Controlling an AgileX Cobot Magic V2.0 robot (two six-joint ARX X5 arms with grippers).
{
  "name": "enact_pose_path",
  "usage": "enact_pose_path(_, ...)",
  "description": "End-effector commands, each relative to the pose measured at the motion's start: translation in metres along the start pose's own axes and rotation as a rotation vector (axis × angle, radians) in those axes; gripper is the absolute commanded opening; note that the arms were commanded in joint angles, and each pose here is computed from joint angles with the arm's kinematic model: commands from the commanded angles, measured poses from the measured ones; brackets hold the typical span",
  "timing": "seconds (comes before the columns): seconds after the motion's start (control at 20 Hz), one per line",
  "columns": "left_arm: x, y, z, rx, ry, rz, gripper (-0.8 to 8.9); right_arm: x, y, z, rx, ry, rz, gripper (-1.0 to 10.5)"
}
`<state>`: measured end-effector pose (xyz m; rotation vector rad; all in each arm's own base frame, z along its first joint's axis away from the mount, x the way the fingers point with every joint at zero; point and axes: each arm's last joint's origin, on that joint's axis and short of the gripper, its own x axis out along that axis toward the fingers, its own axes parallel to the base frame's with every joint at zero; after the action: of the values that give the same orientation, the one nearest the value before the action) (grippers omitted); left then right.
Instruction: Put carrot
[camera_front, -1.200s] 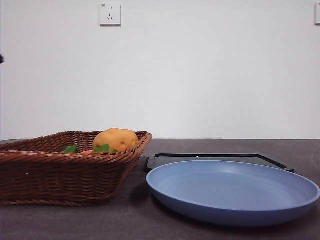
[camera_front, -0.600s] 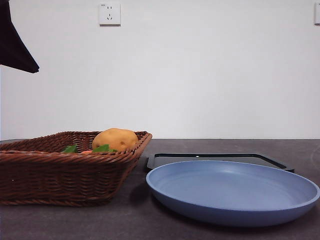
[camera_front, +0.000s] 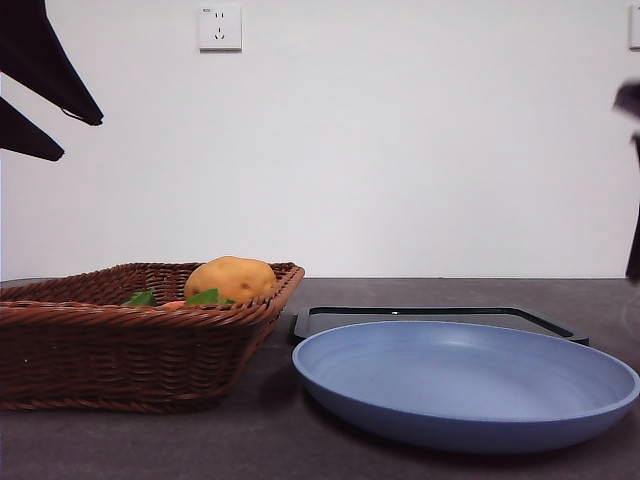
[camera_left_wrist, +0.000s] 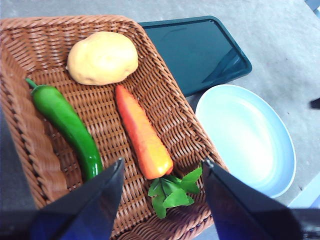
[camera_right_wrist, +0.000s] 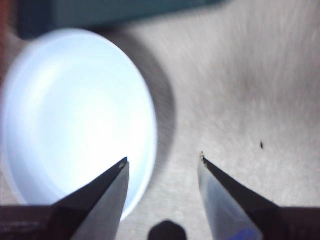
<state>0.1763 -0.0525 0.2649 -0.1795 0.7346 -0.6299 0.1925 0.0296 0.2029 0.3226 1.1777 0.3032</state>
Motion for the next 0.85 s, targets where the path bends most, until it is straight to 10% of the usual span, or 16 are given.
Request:
enact_pose_path(0.05, -0.001, -0.002, 0.005, 0.025, -0.019, -0.008, 2.76, 0.015, -0.001, 0.007, -0.005, 0.049, -0.001, 2.5)
enact_pose_path(0.85, -0.001, -0.002, 0.005, 0.025, -0.019, -0.008, 2.76, 0.065, 0.009, 0.013, -0.015, 0.135, 0.018, 0.1)
